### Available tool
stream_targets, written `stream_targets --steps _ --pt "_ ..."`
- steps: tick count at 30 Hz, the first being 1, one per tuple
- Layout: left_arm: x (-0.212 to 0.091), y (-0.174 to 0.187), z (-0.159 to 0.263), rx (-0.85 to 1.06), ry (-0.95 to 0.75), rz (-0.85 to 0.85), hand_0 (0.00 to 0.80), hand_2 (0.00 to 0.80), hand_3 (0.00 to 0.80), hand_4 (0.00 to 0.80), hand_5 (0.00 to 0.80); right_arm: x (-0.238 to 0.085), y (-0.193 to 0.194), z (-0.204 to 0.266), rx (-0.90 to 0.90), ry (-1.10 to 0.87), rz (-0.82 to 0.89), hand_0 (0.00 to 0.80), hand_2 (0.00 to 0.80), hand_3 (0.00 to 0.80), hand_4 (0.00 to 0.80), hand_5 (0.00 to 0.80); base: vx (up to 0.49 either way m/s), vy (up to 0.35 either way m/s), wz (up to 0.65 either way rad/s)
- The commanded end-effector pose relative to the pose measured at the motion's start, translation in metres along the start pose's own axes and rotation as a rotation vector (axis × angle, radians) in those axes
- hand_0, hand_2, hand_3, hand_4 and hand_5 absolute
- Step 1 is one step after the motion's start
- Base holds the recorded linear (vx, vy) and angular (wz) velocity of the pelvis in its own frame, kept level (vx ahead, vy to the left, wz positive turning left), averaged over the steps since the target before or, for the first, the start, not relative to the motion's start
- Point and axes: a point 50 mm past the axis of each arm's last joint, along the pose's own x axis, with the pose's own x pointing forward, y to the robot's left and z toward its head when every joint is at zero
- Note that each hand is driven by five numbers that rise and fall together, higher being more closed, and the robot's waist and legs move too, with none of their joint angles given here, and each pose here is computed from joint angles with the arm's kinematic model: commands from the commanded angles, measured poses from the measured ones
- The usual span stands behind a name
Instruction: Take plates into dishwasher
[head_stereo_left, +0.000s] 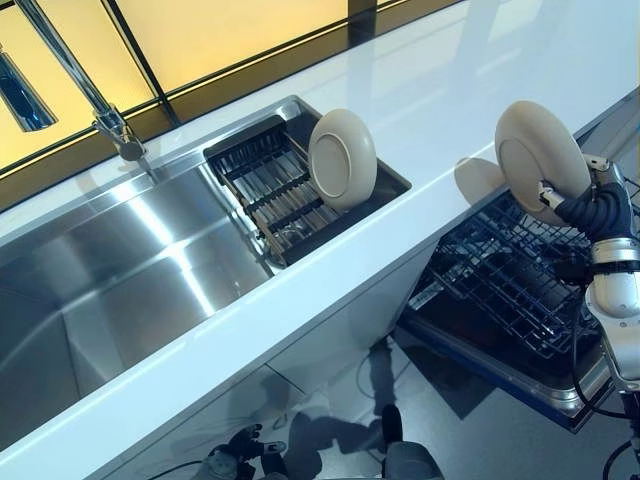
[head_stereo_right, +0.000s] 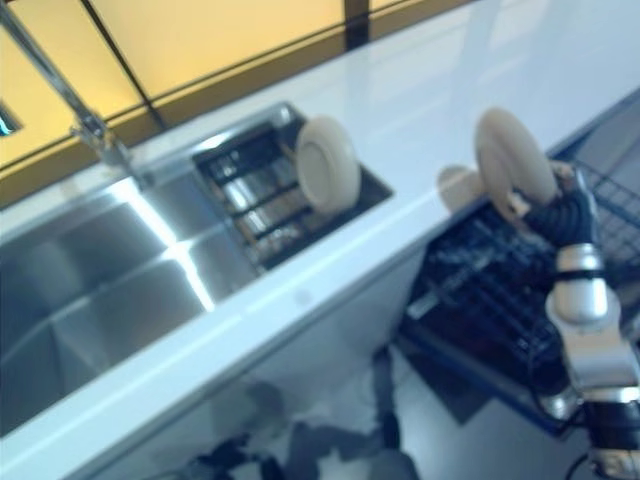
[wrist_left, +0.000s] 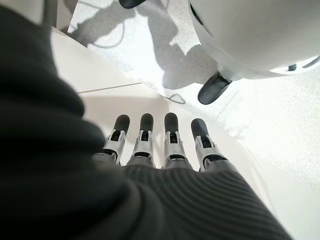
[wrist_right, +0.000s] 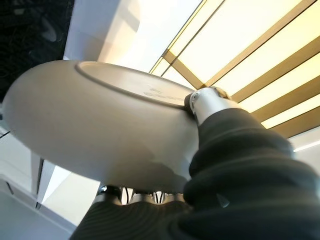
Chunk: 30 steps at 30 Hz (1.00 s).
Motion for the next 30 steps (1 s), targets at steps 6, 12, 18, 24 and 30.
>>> stream_targets --steps 6,12,18,24,30 --pt "-0.001 0.032 0.007 -0.012 -0.033 0.082 0.000 0.000 0.000 0.000 0.000 -0.018 -0.005 -0.018 0.016 0.018 -0.098 0.800 0.800 0.800 0.800 0.800 0.000 0.000 0.00" --pt "-0.003 0.032 -0.005 -0.022 0.005 0.085 0.000 0.000 0.000 0.000 0.000 -0.029 -0.040 -0.025 0.013 0.006 -0.356 0.800 0.800 0.800 0.800 0.800 0.000 0.000 0.00" --pt "-0.005 0.035 -0.012 -0.035 0.033 0.081 0.000 0.000 0.000 0.000 0.000 -0.036 -0.059 -0.030 -0.044 0.011 -0.388 0.800 0.800 0.800 0.800 0.800 0.026 0.012 -0.09" --pt "-0.004 0.033 -0.010 -0.024 0.030 0.072 0.000 0.000 0.000 0.000 0.000 -0.041 -0.059 -0.040 -0.088 0.062 -0.335 0.800 0.800 0.800 0.800 0.800 0.029 0.004 -0.10" --pt "-0.003 0.032 -0.006 -0.008 0.018 0.067 0.000 0.000 0.000 0.000 0.000 -0.042 -0.045 -0.058 -0.155 0.169 -0.172 0.800 0.800 0.800 0.800 0.800 0.003 0.000 -0.05"
